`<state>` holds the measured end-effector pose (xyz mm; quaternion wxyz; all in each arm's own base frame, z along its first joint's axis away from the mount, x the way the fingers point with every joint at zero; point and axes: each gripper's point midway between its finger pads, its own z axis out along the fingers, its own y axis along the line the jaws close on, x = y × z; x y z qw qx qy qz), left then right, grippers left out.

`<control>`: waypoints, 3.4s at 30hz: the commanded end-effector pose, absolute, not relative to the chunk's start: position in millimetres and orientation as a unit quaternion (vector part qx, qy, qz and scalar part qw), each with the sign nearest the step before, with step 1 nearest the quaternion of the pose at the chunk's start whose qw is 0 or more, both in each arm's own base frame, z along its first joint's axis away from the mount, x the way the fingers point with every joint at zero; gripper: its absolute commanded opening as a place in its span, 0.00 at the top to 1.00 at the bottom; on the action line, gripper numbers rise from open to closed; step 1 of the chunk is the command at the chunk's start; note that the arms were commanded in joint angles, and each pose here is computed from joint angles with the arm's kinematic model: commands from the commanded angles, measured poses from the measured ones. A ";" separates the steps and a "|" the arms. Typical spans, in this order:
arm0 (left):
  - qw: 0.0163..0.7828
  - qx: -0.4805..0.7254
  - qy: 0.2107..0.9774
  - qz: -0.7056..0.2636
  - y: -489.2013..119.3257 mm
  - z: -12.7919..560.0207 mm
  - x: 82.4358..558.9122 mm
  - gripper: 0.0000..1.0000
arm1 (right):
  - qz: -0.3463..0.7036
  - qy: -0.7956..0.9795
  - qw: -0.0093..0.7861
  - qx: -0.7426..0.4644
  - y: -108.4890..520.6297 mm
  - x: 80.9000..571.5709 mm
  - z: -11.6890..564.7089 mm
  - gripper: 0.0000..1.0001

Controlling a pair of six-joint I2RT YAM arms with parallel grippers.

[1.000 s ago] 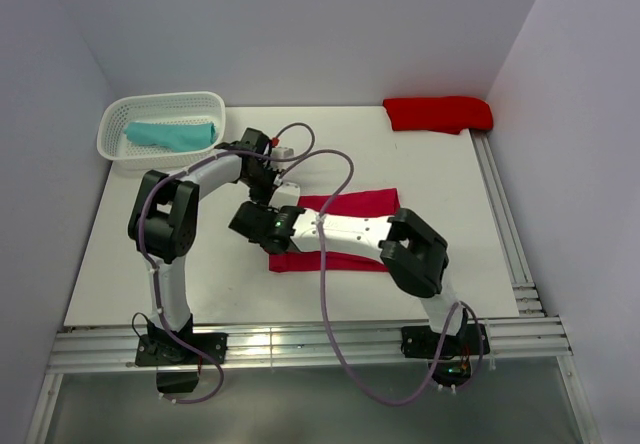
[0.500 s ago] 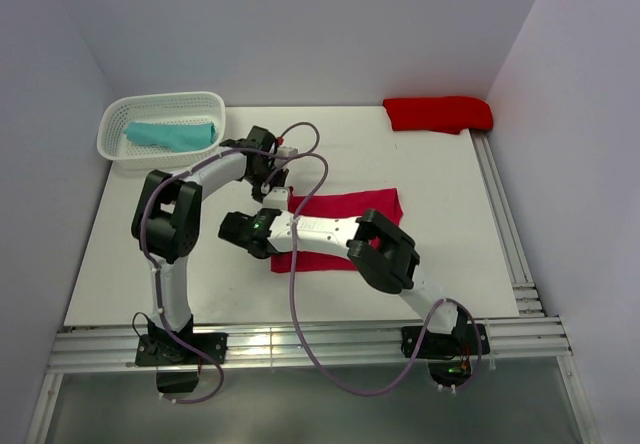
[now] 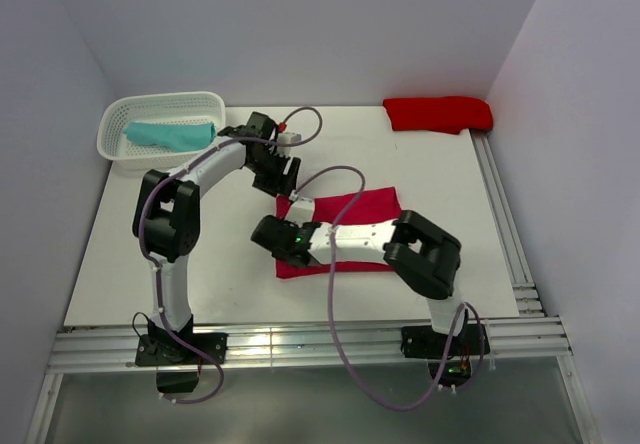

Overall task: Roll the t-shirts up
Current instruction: Roll the tshirt

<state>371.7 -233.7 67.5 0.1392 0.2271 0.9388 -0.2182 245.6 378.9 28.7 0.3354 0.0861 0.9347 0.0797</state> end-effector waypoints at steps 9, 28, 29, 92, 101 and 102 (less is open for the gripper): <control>0.163 0.245 0.904 -0.312 -221.8 104.0 374.9 0.25 | 0.452 0.833 0.247 0.203 394.2 252.2 47.7 0.78; 0.148 0.183 0.919 -0.316 -210.2 45.4 372.0 0.82 | 0.461 0.825 0.222 0.238 383.5 246.8 11.2 0.72; 0.156 0.180 0.923 -0.302 -207.4 48.2 374.3 0.86 | 0.449 0.831 0.234 0.232 383.3 248.8 20.1 0.69; 0.170 0.244 0.936 -0.188 -235.3 78.7 386.8 0.45 | 0.016 0.951 0.304 0.045 395.1 225.5 7.0 0.70; 0.185 0.267 0.908 -0.263 -234.3 108.1 380.9 0.32 | 0.317 0.893 0.286 0.141 394.9 233.1 34.7 0.79; 0.185 0.267 0.906 -0.272 -233.6 109.6 380.2 0.31 | 0.344 0.883 0.278 0.157 393.0 233.4 36.5 0.79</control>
